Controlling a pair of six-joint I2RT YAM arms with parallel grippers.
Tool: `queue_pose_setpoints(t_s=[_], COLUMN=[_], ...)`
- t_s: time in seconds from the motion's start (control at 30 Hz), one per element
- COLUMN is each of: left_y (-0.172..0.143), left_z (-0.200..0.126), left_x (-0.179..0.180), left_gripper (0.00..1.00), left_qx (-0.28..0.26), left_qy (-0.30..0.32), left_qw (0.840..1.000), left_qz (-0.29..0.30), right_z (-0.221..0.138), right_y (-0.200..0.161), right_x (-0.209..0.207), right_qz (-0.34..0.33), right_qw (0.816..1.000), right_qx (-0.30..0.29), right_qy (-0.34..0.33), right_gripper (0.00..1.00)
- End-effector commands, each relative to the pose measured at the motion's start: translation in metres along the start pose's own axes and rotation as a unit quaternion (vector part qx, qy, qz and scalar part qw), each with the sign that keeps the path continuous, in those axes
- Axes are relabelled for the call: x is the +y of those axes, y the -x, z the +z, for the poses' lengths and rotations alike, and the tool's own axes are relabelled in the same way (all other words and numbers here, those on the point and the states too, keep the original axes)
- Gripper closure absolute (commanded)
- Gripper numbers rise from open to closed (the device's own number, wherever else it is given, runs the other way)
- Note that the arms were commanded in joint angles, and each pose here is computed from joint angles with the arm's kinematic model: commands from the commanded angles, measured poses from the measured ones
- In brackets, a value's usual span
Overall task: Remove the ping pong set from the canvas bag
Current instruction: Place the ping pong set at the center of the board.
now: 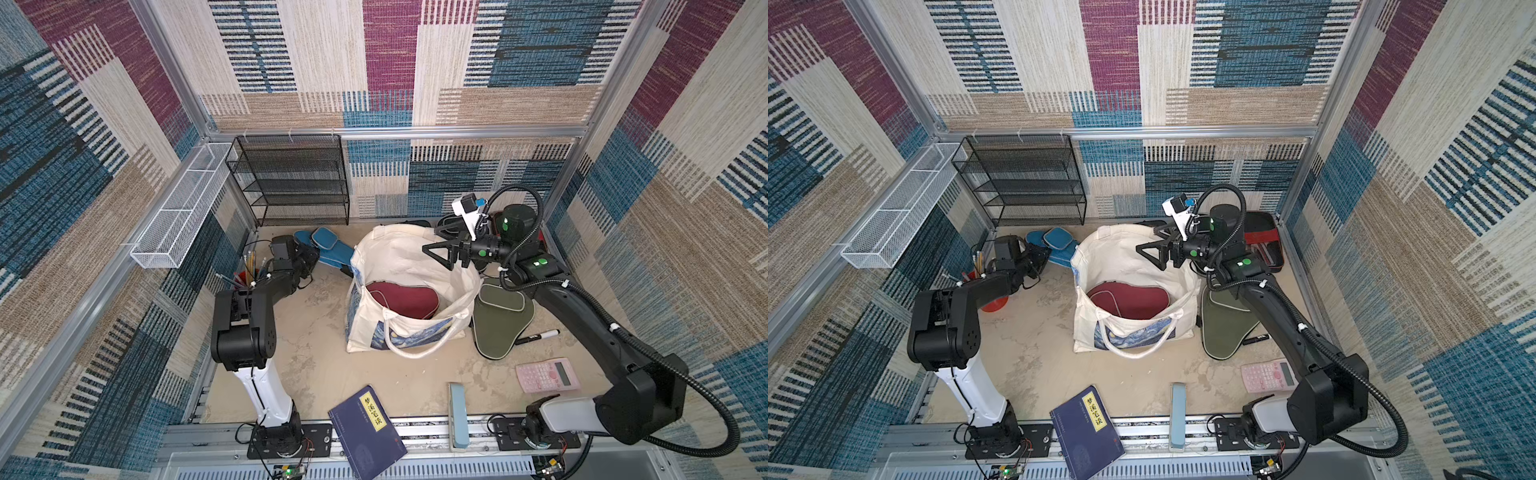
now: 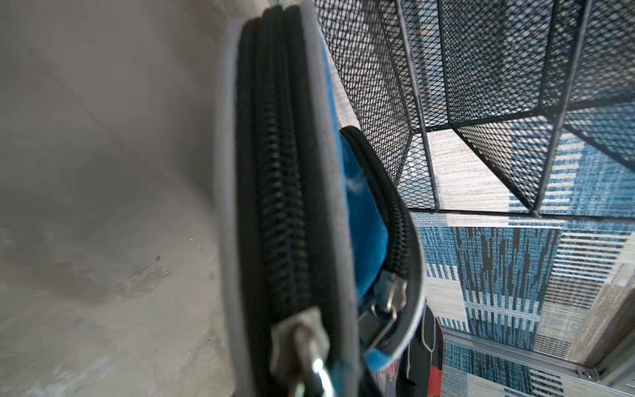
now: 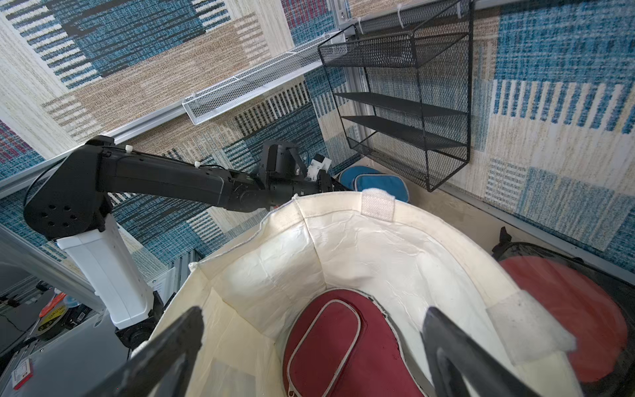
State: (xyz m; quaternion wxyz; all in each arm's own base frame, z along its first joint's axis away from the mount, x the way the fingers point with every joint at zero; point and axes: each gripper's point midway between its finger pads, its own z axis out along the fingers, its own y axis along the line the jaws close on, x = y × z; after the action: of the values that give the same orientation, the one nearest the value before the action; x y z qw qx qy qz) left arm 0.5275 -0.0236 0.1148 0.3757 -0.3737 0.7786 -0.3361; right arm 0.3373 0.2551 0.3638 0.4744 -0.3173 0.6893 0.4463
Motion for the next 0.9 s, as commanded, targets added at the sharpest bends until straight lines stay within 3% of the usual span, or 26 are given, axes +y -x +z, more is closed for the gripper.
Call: queue_pose_setpoints(t_s=[0.0,0.33,0.53,0.87], left_y=[-0.003,-0.022,-0.04,-0.062], left_z=[0.007,0.033,0.044,0.049], left_x=[-0.002,0.006,0.008,0.002], left_gripper=[1.0,1.0,0.78,0.75], left_qx=[-0.01,0.015,0.046,0.091], left_qy=[0.004,0.009,0.008,0.011], left_qw=[1.0,1.0,0.999,0.995], left_qz=[0.019,0.012,0.015,0.035], right_z=[0.0,-0.003,-0.004,-0.003], right_y=[0.006,0.004,0.002,0.003], right_x=[0.003,0.004,0.003,0.003], right_qz=[-0.012,-0.016,-0.017,-0.018], right_qw=[1.0,1.0,1.0,1.0], right_qx=[-0.006,-0.005,-0.004,-0.005], right_qy=[0.005,0.0,-0.003,-0.001], right_gripper=[0.01,0.01,0.01,0.01])
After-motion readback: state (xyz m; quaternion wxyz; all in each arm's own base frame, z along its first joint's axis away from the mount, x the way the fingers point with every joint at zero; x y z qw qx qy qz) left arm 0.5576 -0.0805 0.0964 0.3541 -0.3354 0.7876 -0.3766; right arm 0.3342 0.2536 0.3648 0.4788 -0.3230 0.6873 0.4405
